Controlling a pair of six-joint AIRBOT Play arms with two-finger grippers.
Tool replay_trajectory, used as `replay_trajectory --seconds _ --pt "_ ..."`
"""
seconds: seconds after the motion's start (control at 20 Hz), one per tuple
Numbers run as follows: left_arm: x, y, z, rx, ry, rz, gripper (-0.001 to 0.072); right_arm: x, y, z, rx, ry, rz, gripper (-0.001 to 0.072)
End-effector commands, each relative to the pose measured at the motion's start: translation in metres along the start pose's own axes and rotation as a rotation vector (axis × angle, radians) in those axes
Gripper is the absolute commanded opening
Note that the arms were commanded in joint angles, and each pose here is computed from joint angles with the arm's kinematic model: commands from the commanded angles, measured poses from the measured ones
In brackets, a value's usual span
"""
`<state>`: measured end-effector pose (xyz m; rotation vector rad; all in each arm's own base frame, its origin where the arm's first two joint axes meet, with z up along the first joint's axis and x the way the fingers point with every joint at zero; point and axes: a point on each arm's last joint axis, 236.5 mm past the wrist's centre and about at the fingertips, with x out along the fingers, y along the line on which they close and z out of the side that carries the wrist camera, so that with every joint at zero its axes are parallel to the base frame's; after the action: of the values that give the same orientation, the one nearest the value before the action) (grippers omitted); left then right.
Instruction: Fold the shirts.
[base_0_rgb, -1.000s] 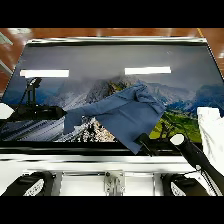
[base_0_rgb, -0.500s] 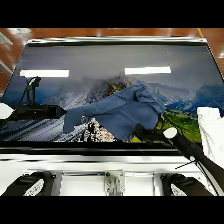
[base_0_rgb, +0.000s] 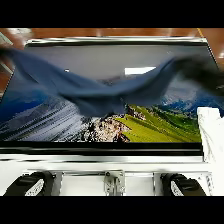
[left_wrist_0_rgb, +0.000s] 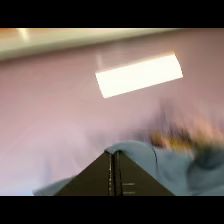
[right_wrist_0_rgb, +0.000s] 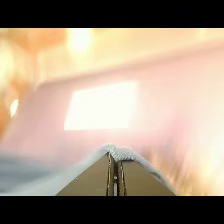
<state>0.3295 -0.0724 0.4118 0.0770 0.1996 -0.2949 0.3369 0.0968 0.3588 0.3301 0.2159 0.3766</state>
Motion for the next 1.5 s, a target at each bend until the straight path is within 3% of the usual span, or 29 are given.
replay_trajectory --seconds 0.0,0.2,0.45,0.8,0.95,1.15,1.45 --pt "-0.136 0.006 0.128 0.053 -0.384 0.138 0.0035 -0.142 0.054 0.130 -0.222 -0.374 -0.090 0.0061" --pt "-0.200 -0.002 0.145 0.048 -0.496 0.164 0.0035 -0.175 0.071 0.117 -0.235 -0.308 -0.097 0.0061" --pt "-0.175 0.031 0.084 0.058 -0.225 0.291 0.0035 -0.153 -0.001 0.054 -0.168 0.023 -0.329 0.0062" --pt "-0.020 0.055 -0.081 0.016 0.297 0.244 0.0035 -0.049 -0.121 -0.076 -0.033 0.594 -0.516 0.0062" --pt "0.056 0.066 -0.154 0.001 0.428 0.226 0.0035 0.025 -0.181 -0.123 -0.018 0.643 -0.553 0.0062" --pt "0.141 0.073 -0.233 -0.157 0.574 0.226 0.0035 0.110 -0.234 -0.165 0.105 0.604 -0.583 0.0062" --pt "0.215 0.025 -0.361 -0.446 0.834 0.084 0.0036 0.176 -0.251 -0.258 0.340 0.693 -0.517 0.0062"
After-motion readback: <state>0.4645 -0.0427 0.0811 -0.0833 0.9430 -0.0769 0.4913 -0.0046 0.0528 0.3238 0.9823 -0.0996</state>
